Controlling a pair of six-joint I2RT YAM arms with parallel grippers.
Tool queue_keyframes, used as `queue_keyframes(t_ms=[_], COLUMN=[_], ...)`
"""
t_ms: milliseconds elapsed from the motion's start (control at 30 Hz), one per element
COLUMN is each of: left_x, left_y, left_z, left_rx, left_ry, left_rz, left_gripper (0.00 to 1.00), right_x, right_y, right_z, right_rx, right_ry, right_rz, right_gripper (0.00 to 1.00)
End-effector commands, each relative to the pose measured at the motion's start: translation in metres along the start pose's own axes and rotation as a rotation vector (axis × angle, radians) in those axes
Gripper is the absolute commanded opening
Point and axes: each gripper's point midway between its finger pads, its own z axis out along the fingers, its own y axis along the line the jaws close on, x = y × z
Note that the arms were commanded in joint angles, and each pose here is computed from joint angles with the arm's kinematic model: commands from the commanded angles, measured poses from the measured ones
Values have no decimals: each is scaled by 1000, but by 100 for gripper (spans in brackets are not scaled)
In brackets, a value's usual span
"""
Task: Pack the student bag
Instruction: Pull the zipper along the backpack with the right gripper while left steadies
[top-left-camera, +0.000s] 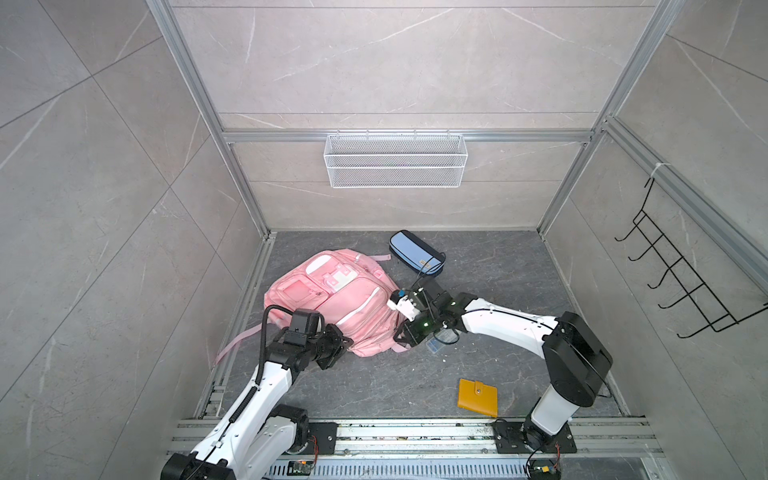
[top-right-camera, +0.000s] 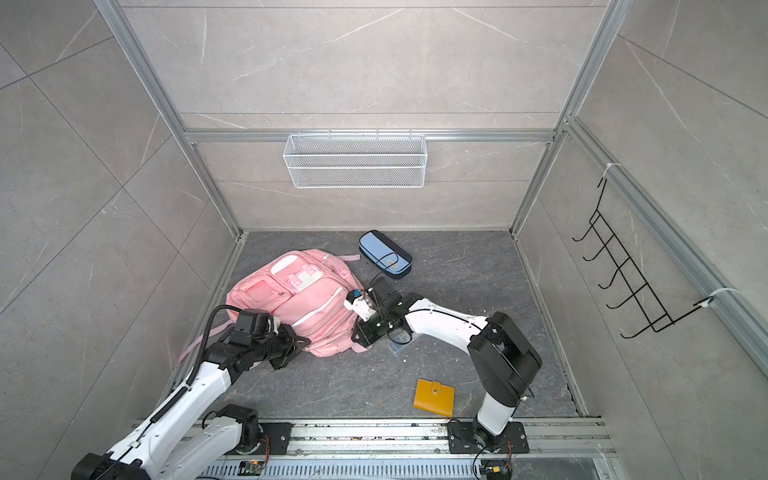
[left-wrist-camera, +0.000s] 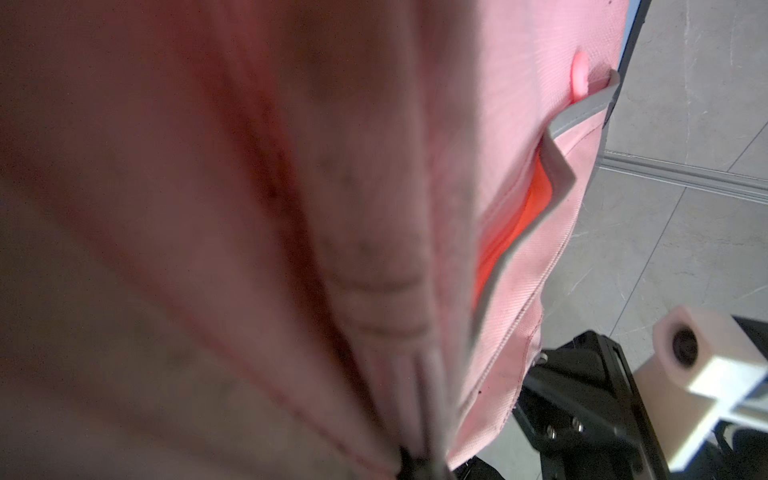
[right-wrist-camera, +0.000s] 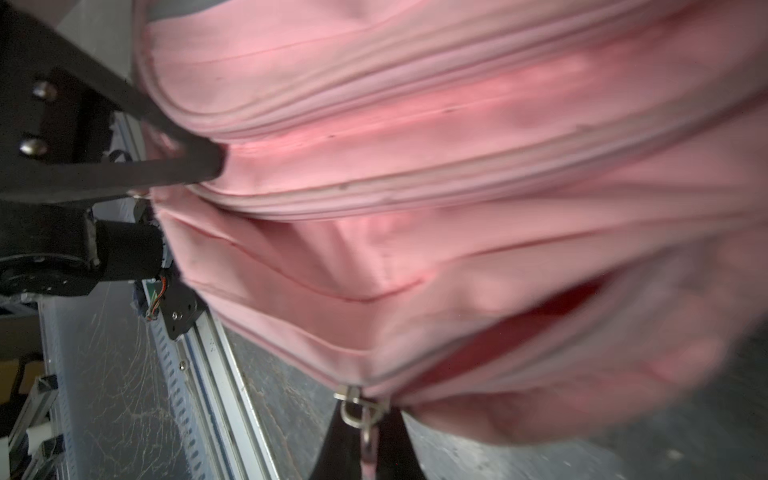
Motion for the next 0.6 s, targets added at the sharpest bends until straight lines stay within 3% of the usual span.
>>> queue_keyframes(t_ms=[0,267,433,467,500,567], left_x=[-23,-43,-52,-53,-54,-59], left_y=[28,35,35,33,32,31], left_z=[-23,-49,-48,-46,-48,-58], left_rx=[-150,-169,-184,-184,-204,-269], left_ry=[-113,-156,-151,-139,-124,-134], left_rz=[38,36,38,41,57,97], left_gripper=[0,0,0,5,26,55], right_x=[1,-11,-32,-35,-37,-40], right_y=[-67,-139,-125,-117,-107,-82], right_z=[-42,-63,-54,-51,-48,-38], right_rx=[192,293,256,233,211,160], right_ry=[-21,-51,-43,-45,-45,-40], right_rz=[85,151,3,-24,-46,-90], right_gripper=[0,0,0,0,0,0])
